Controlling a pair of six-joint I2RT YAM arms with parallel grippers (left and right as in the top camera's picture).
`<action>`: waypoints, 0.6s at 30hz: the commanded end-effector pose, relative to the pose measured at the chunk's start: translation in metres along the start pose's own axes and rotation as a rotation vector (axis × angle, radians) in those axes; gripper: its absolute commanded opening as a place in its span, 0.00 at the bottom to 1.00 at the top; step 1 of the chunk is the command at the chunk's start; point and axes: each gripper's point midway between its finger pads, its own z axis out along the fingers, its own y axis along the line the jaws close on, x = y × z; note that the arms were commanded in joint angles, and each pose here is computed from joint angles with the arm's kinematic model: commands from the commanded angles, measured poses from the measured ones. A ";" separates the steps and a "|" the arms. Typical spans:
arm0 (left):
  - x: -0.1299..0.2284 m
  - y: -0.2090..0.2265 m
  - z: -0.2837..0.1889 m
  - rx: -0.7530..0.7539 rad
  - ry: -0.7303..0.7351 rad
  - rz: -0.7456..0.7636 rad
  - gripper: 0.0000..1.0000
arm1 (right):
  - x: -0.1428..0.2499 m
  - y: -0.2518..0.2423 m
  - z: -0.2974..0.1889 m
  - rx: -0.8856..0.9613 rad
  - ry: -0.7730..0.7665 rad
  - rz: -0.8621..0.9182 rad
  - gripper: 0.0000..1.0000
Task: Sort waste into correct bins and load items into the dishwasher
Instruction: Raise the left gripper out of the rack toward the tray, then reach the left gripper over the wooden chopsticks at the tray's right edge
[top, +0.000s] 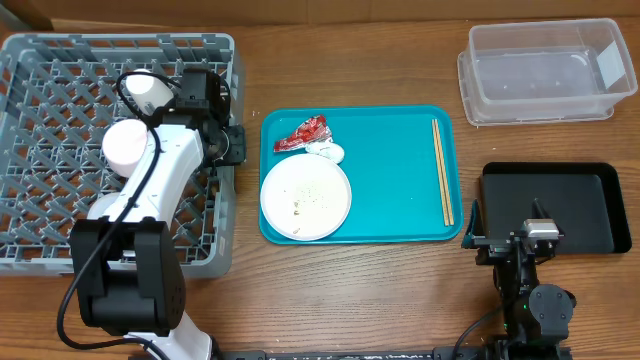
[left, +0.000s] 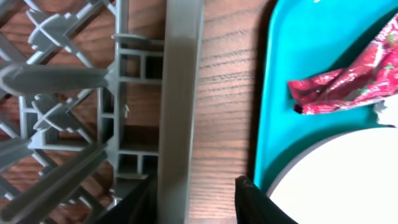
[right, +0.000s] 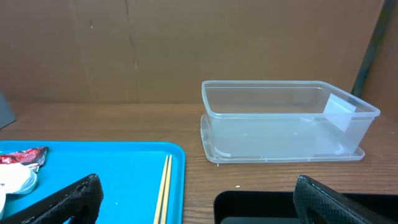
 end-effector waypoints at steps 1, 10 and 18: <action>-0.019 -0.027 -0.021 0.103 -0.034 -0.008 0.42 | 0.001 -0.002 0.000 0.012 -0.005 -0.004 1.00; -0.063 -0.043 -0.092 0.157 -0.127 -0.025 0.43 | 0.001 -0.002 0.000 0.012 -0.005 -0.004 1.00; -0.069 -0.088 -0.125 0.415 -0.130 0.009 0.34 | 0.001 -0.002 0.000 0.012 -0.005 -0.004 1.00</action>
